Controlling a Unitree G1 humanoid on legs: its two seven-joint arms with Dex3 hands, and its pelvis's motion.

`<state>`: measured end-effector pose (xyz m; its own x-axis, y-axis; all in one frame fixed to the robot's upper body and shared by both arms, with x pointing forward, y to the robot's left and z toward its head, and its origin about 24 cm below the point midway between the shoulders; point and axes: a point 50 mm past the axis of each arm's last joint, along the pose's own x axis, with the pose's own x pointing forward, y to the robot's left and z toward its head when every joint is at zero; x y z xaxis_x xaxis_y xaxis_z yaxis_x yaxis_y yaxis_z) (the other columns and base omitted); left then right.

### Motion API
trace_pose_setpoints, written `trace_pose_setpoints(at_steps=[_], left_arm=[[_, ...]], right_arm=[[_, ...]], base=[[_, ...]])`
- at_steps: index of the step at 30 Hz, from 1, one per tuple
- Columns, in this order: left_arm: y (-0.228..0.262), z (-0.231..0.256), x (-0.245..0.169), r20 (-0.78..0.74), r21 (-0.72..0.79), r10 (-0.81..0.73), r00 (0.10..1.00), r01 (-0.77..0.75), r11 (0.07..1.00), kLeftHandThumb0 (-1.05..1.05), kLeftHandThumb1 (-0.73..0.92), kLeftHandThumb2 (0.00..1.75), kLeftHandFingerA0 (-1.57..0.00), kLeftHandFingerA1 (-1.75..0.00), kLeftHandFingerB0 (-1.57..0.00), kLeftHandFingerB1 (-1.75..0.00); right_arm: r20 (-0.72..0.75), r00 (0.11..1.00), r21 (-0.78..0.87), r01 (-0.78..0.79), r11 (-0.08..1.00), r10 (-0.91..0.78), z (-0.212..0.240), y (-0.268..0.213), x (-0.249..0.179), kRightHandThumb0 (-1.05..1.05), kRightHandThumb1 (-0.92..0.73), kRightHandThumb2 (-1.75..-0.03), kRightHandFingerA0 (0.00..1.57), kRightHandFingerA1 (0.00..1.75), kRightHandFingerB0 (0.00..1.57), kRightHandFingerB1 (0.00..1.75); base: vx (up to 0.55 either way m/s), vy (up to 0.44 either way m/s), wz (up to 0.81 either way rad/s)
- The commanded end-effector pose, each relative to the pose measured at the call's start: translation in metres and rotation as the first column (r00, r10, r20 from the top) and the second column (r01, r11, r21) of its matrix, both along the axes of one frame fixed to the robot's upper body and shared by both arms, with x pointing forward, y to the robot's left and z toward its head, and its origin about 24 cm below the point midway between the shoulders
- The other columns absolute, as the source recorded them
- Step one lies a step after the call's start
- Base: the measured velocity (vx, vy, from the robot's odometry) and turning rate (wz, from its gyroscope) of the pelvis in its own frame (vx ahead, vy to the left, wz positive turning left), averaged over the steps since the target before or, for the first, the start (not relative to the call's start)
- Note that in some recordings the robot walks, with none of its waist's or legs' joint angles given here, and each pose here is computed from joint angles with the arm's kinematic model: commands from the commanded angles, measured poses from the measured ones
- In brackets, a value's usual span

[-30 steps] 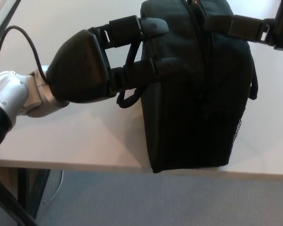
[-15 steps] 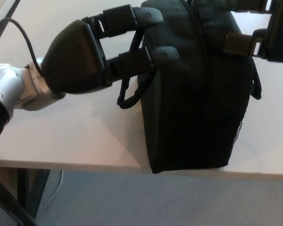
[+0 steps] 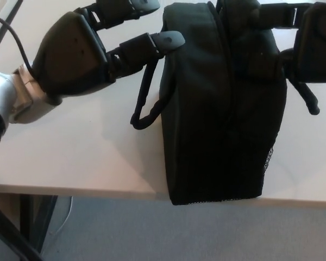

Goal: A lunch bag is kept on the middle of the desk and the robot uses both its hands to grab the opening of the bag from the left and right and moves its hands away from each other to spread the bag open

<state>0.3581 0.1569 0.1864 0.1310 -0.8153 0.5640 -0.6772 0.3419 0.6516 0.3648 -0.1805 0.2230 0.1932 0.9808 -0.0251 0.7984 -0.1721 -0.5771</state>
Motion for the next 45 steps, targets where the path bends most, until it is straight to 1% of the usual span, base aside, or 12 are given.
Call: trace_pose_setpoints(at_steps=[1, 4, 13, 17, 21, 22, 23, 24, 30, 33, 37, 45], left_arm=[[-0.006, 0.004, 0.001, 0.016, -0.023, -0.019, 1.0, 0.02, 1.0, -0.29, 0.59, 0.58, -0.48, -0.4, -0.36, -0.32], [-0.012, 0.006, 0.001, 0.023, -0.022, -0.041, 0.999, 0.041, 0.999, -0.42, 0.64, 0.6, -0.48, -0.38, -0.38, -0.32], [-0.029, 0.011, 0.001, 0.045, -0.05, -0.078, 0.996, 0.08, 0.996, -0.21, 0.57, 0.58, -0.55, -0.42, -0.35, -0.33], [-0.035, 0.009, 0.0, 0.05, -0.052, -0.115, 0.992, 0.117, 0.992, -0.26, 0.6, 0.58, -0.53, -0.42, -0.42, -0.34], [-0.035, 0.005, -0.002, 0.021, -0.069, -0.134, 0.991, 0.135, 0.988, -0.41, 0.67, 0.61, -0.65, -0.53, -0.51, -0.36], [-0.034, 0.001, -0.005, 0.009, -0.065, -0.153, 0.988, 0.153, 0.986, -0.29, 0.65, 0.6, -0.66, -0.64, -0.66, -0.44], [-0.033, 0.0, -0.006, -0.002, -0.061, -0.17, 0.985, 0.17, 0.984, -0.29, 0.65, 0.6, -0.66, -0.64, -0.66, -0.44], [-0.033, -0.005, -0.009, -0.04, -0.037, -0.188, 0.981, 0.186, 0.982, -0.25, 0.56, 0.57, -0.58, -0.73, -0.63, -0.5], [-0.035, -0.02, -0.013, -0.043, 0.07, -0.197, 0.98, 0.199, 0.977, -0.31, 0.54, 0.56, -0.61, -0.82, -0.69, -0.46], [-0.036, -0.024, -0.013, -0.048, 0.094, -0.181, 0.982, 0.185, 0.978, -0.29, 0.51, 0.56, -0.81, -1.16, -0.98, -0.53], [-0.039, -0.022, -0.013, -0.054, 0.076, -0.195, 0.979, 0.198, 0.977, -0.33, 0.39, 0.82, -1.03, -1.1, -0.88, -0.73], [-0.042, -0.025, -0.016, -0.11, 0.016, -0.22, 0.969, 0.223, 0.975, -0.25, 0.59, 0.65, -0.97, -1.23, -0.99, -0.72]], right_arm=[[0.083, 0.996, -0.128, 0.024, 0.991, -0.013, -0.008, -0.002, 0.002, -0.58, -0.42, -0.72, 0.09, 0.4, 0.19, 0.4], [0.101, 0.995, -0.142, 0.0, 0.99, 0.014, -0.009, -0.002, 0.002, -0.42, -0.53, -0.58, 0.26, 0.32, 0.28, 0.31], [0.009, 0.993, -0.129, 0.114, 0.985, -0.114, -0.023, 0.005, 0.005, -0.55, -0.56, -0.57, 0.0, 0.25, 0.2, 0.28], [-0.035, 0.987, -0.169, 0.148, 0.974, -0.156, -0.02, 0.007, 0.005, -0.58, -0.43, -0.82, 0.01, 0.21, 0.07, 0.36], [-0.024, 0.987, -0.148, 0.151, 0.977, -0.157, -0.019, 0.006, 0.005, -0.56, -0.59, -0.58, 0.0, 0.07, 0.0, 0.23], [0.075, 0.989, -0.163, 0.14, 0.977, -0.129, -0.014, 0.002, 0.006, -0.35, -0.37, -0.93, 0.01, 0.52, 0.0, 0.5], [0.129, 0.989, -0.171, 0.088, 0.981, -0.066, -0.009, 0.0, 0.005, -0.35, -0.37, -0.93, 0.01, 0.52, 0.0, 0.5], [0.099, 0.995, -0.115, 0.039, 0.993, -0.027, -0.004, 0.001, 0.003, -0.46, -0.46, -0.78, 1.02, 1.2, 0.32, 0.56], [0.036, 0.997, -0.088, 0.076, 0.993, -0.073, -0.005, 0.004, 0.006, -0.32, -0.62, -0.59, 0.69, 0.49, 0.34, 0.33], [0.045, 0.997, -0.135, 0.067, 0.989, -0.061, -0.007, 0.007, 0.006, -0.27, -0.55, -0.57, 0.78, 0.49, 0.4, 0.36], [0.022, 0.997, -0.135, 0.077, 0.988, -0.075, -0.01, 0.007, 0.006, -0.34, -0.48, -0.55, 0.92, 0.76, 0.41, 0.36], [-0.002, 0.999, -0.129, 0.037, 0.991, -0.038, -0.01, 0.013, 0.005, -0.32, -0.51, -0.55, 0.99, 0.84, 0.49, 0.38]], base=[[0.0, 0.0, 0.0], [0.0, 0.0, 0.0], [0.0, 0.0, 0.0], [0.0, 0.0, 0.0], [0.0, 0.0, 0.0], [0.0, 0.0, 0.0], [0.0, 0.0, 0.0], [0.0, 0.0, 0.0], [0.0, 0.0, 0.0], [0.0, 0.0, 0.0], [0.0, 0.0, 0.0], [0.0, 0.0, 0.0]])
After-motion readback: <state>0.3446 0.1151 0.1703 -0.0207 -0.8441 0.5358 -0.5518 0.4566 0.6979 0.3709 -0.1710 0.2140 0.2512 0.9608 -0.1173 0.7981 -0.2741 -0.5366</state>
